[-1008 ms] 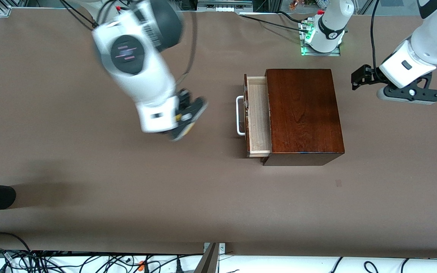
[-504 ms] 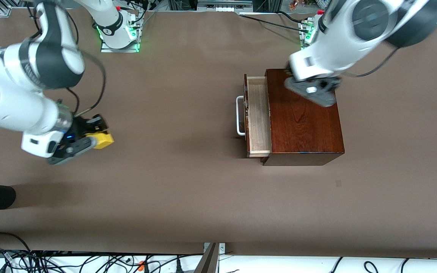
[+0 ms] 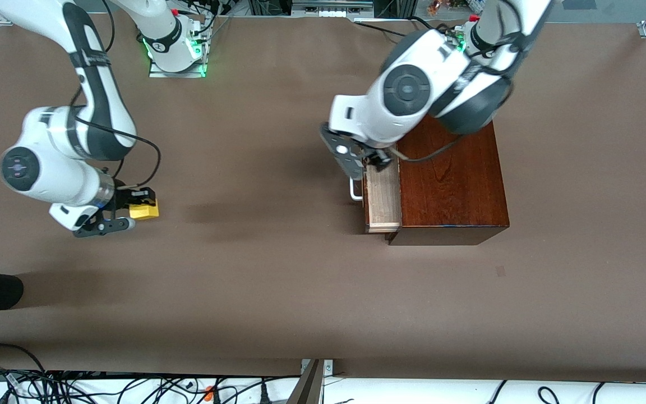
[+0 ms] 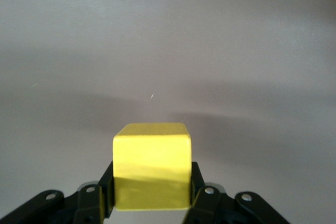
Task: Open drawer, take yellow block, close drawer
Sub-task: 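Lower the cube onto the table and open the right gripper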
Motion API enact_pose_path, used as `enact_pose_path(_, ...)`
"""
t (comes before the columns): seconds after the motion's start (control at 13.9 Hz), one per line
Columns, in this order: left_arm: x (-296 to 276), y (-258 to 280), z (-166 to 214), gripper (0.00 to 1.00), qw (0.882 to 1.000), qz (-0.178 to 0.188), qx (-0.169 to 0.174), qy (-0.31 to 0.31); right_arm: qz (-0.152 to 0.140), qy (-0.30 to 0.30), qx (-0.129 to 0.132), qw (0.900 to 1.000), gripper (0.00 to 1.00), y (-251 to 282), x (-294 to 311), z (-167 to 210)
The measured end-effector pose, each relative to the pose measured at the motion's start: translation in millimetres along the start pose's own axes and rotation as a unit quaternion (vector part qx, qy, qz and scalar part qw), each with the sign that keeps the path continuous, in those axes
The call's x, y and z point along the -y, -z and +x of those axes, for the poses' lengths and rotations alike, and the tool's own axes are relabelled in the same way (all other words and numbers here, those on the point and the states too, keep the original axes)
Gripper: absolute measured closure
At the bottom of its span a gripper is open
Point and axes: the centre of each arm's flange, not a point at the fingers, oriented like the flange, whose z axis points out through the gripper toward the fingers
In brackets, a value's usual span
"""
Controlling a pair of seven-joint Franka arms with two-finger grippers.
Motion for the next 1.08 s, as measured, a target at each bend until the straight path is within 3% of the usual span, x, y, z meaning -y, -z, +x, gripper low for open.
enact_pose_path(0.22,-30.5,-24.5,24.5,0.00,0.989,0.005,-0.011,-0.150,-0.009,-0.018,-0.016,1.000,0.44,-54.8,-1.8,-15.3)
enact_pose_path(0.43,-32.8,-61.4,30.8,0.00,0.961,0.025,0.034,-0.273,-0.012,-0.028,-0.017,0.999,0.44,-81.2,4.2,-20.6)
enact_pose_path(0.72,-20.6,-118.6,28.9,0.00,0.942,0.043,0.103,-0.316,-0.011,-0.035,-0.013,0.999,0.44,-86.6,6.5,-23.2)
enact_pose_path(1.08,6.7,-137.6,20.7,0.00,0.933,0.071,0.145,-0.321,-0.006,-0.033,-0.044,0.998,0.01,-40.8,9.6,-17.5)
